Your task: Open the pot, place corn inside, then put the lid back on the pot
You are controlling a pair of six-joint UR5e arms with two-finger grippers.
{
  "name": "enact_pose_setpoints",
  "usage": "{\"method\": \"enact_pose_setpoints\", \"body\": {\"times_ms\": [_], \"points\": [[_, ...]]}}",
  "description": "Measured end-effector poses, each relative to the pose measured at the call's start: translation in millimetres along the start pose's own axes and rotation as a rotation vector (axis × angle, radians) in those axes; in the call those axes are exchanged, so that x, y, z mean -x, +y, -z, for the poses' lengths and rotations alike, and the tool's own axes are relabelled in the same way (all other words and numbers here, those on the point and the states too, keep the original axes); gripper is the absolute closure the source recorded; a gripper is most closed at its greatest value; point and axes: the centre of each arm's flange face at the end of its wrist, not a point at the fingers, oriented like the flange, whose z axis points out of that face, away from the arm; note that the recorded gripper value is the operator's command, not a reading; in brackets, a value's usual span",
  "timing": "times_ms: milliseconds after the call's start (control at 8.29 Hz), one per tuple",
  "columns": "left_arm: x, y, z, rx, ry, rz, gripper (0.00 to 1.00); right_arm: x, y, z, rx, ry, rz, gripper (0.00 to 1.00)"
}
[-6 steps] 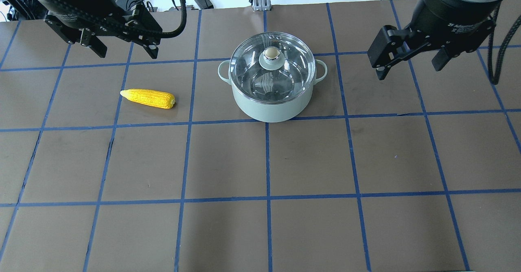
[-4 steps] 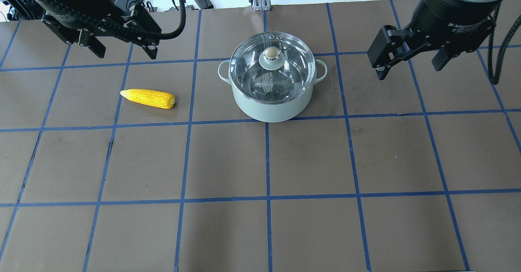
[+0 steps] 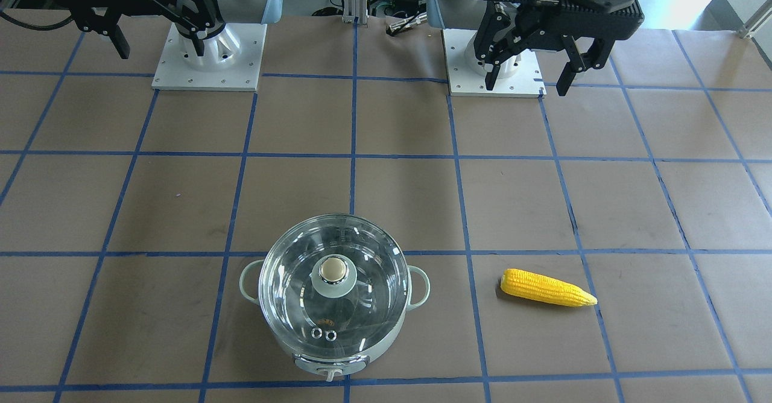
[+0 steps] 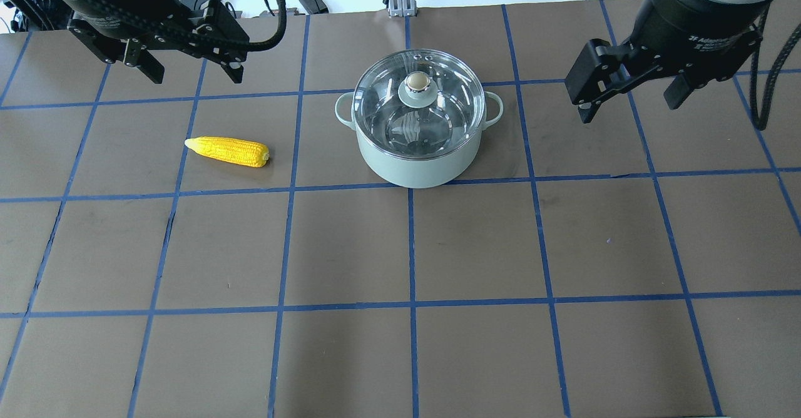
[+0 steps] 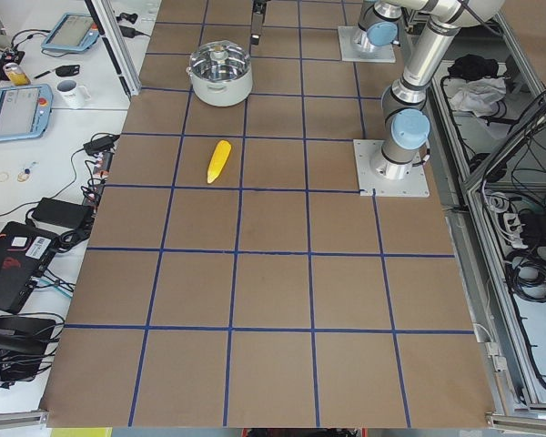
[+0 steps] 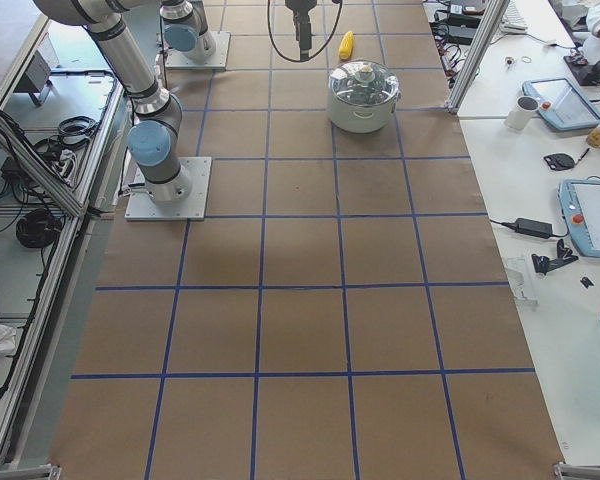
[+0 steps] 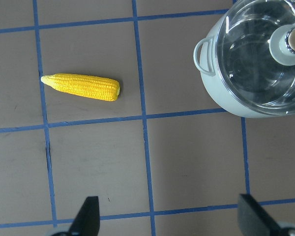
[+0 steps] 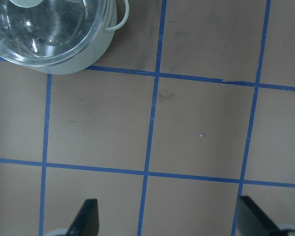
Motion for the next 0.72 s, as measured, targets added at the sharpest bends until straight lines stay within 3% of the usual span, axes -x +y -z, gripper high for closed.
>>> {"method": "enact_pose_setpoints", "body": {"times_ms": [362,603,723], "points": [[8,-28,-36,0.04,-0.014,0.2,0.0,0,-2,-1,-0.002,0.0,-0.003,0.0],[11,-46,-61,0.059,-0.033,0.432,0.0,2,-14,-7,-0.011,-0.01,-0.058,0.0],[13,-53,-63,0.019,-0.04,0.583,0.0,7,-30,-18,-0.004,-0.015,-0.132,0.0]]}}
